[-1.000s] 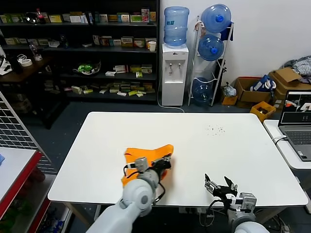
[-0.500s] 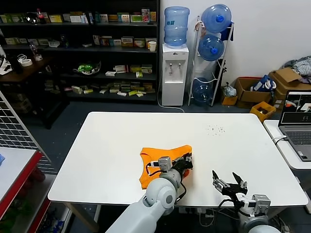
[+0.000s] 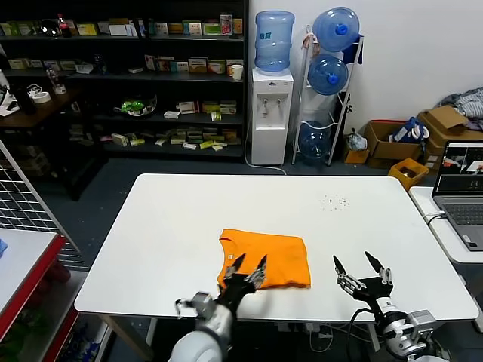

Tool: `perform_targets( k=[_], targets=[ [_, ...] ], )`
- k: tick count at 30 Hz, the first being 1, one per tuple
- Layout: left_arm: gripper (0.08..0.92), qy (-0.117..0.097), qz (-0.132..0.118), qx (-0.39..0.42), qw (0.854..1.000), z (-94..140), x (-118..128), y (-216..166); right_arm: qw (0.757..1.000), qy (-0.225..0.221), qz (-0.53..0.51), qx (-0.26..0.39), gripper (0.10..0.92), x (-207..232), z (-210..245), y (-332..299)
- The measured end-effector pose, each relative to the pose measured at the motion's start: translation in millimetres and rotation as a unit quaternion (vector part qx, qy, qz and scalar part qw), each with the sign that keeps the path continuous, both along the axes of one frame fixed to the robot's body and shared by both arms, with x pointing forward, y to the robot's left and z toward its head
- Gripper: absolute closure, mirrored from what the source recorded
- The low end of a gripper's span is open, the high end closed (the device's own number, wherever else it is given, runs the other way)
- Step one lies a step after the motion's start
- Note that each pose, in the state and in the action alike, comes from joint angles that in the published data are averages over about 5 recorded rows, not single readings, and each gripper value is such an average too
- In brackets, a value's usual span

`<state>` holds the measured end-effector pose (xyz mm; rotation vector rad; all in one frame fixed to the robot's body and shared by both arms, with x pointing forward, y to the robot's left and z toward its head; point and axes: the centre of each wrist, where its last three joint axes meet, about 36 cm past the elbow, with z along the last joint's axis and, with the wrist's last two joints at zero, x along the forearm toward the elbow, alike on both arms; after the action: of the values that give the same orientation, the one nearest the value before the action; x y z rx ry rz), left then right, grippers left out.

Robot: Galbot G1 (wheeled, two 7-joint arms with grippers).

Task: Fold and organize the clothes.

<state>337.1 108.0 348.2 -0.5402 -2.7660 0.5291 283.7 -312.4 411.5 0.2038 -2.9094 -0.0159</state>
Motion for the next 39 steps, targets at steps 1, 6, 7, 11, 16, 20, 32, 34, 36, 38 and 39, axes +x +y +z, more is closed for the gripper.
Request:
perform_targets(
  k=[1,6,7,11,16,20,32,34,36,38,39],
  targets=[
    [0.264,-0.012,0.010,0.002,1.000,-3,-8,11,1.000,-0.002,0.002,-0.001,0.200,0,-6,-1],
    [0.182,-0.068,0.055,0.016,0.996,-17,-42,58,1.000,-0.013,0.004,-0.004,0.200,-2,-29,-5],
    [0.180,-0.078,0.064,0.019,0.995,-20,-47,67,1.000,-0.016,0.004,-0.005,0.200,-4,-32,-5],
    [0.177,-0.113,0.093,0.034,0.989,-27,-67,97,1.000,-0.028,0.002,-0.010,0.200,-9,-44,-10],
    [0.177,-0.144,0.113,0.055,0.982,-36,-89,126,0.999,-0.047,-0.006,-0.019,0.200,-15,-56,-15],
    [0.177,-0.165,0.122,0.061,0.977,-40,-99,139,0.997,-0.064,-0.018,-0.023,0.200,-19,-64,-14],
    [0.177,-0.184,0.124,0.071,0.973,-49,-116,151,0.995,-0.090,-0.034,-0.034,0.200,-30,-87,0],
    [0.177,-0.185,0.125,0.071,0.972,-49,-116,151,0.995,-0.092,-0.033,-0.035,0.200,-31,-90,3],
    [0.177,-0.186,0.127,0.070,0.972,-49,-117,151,0.995,-0.093,-0.031,-0.036,0.200,-32,-93,6],
    [0.177,-0.186,0.127,0.070,0.972,-49,-118,150,0.994,-0.094,-0.030,-0.037,0.200,-33,-96,9],
    [0.177,-0.186,0.127,0.069,0.972,-49,-119,150,0.994,-0.094,-0.029,-0.037,0.200,-34,-97,10]
  ],
)
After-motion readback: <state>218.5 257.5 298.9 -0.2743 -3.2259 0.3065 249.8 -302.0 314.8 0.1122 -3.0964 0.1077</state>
